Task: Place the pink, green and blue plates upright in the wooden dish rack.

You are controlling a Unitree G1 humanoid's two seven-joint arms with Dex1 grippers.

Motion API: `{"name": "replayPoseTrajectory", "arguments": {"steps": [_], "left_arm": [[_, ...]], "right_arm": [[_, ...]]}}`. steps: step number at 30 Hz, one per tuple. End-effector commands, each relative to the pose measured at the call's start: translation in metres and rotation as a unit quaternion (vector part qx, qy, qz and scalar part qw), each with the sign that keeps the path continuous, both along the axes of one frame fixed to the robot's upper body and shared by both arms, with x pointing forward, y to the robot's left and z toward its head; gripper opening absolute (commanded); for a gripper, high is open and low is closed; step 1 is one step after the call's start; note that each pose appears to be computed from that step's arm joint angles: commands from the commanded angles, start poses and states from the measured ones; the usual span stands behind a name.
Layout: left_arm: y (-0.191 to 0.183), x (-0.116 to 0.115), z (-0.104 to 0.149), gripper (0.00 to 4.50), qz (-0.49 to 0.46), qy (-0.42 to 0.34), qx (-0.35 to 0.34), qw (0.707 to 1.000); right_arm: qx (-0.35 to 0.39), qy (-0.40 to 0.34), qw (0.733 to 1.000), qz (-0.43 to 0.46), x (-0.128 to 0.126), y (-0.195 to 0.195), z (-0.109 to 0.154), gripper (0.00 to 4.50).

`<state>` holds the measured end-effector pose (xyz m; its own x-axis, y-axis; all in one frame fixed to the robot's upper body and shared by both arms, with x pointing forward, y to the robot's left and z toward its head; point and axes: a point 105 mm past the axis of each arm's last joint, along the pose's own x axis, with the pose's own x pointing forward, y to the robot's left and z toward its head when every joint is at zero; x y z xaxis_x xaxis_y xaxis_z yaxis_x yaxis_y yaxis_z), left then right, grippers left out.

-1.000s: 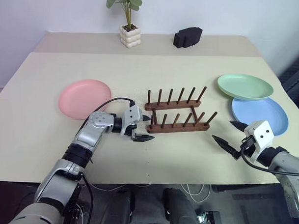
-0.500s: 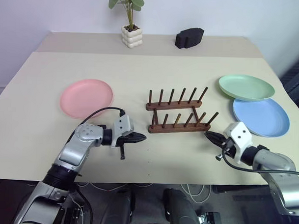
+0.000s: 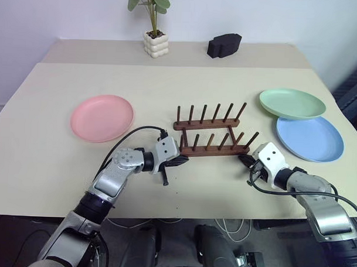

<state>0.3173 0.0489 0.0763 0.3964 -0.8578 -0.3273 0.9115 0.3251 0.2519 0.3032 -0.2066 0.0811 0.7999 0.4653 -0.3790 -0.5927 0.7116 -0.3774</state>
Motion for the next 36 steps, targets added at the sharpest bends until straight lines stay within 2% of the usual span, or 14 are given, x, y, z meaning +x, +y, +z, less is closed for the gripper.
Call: {"name": "replayPoseTrajectory", "arguments": {"steps": [1, 10, 22, 27, 31, 33, 35, 36], "left_arm": [[0.008, 0.013, -0.001, 0.0, 0.037, -0.016, 0.009, 0.999], [0.014, 0.044, 0.006, 0.0, 0.109, -0.054, 0.006, 0.993], [0.018, 0.046, 0.004, 0.0, 0.115, -0.056, 0.005, 0.992], [0.022, 0.034, 0.009, 0.0, 0.091, -0.052, -0.006, 0.994], [0.054, 0.021, 0.045, 0.0, 0.092, -0.054, -0.076, 0.991], [0.081, 0.025, 0.056, 0.53, 0.135, -0.055, -0.094, 0.985], [0.111, 0.037, 0.064, 1.29, 0.207, -0.062, -0.103, 0.971], [0.13, 0.045, 0.073, 1.85, 0.258, -0.074, -0.122, 0.955]], "right_arm": [[-0.007, -0.029, 1.0, -0.008, 0.012, 0.0, 0.005, 0.03], [-0.006, -0.071, 0.997, -0.021, 0.041, 0.008, 0.01, 0.03], [-0.001, -0.077, 0.997, -0.018, 0.045, 0.009, 0.008, 0.03], [-0.002, -0.082, 0.997, 0.003, 0.035, 0.01, 0.015, 0.03], [0.047, -0.058, 0.993, 0.086, 0.001, 0.018, 0.037, 0.03], [0.063, -0.037, 0.992, 0.104, -0.011, 0.016, 0.044, 0.0], [0.081, -0.012, 0.99, 0.117, -0.019, 0.014, 0.049, 0.0], [0.086, -0.008, 0.989, 0.121, -0.021, 0.014, 0.053, 0.54]]}}
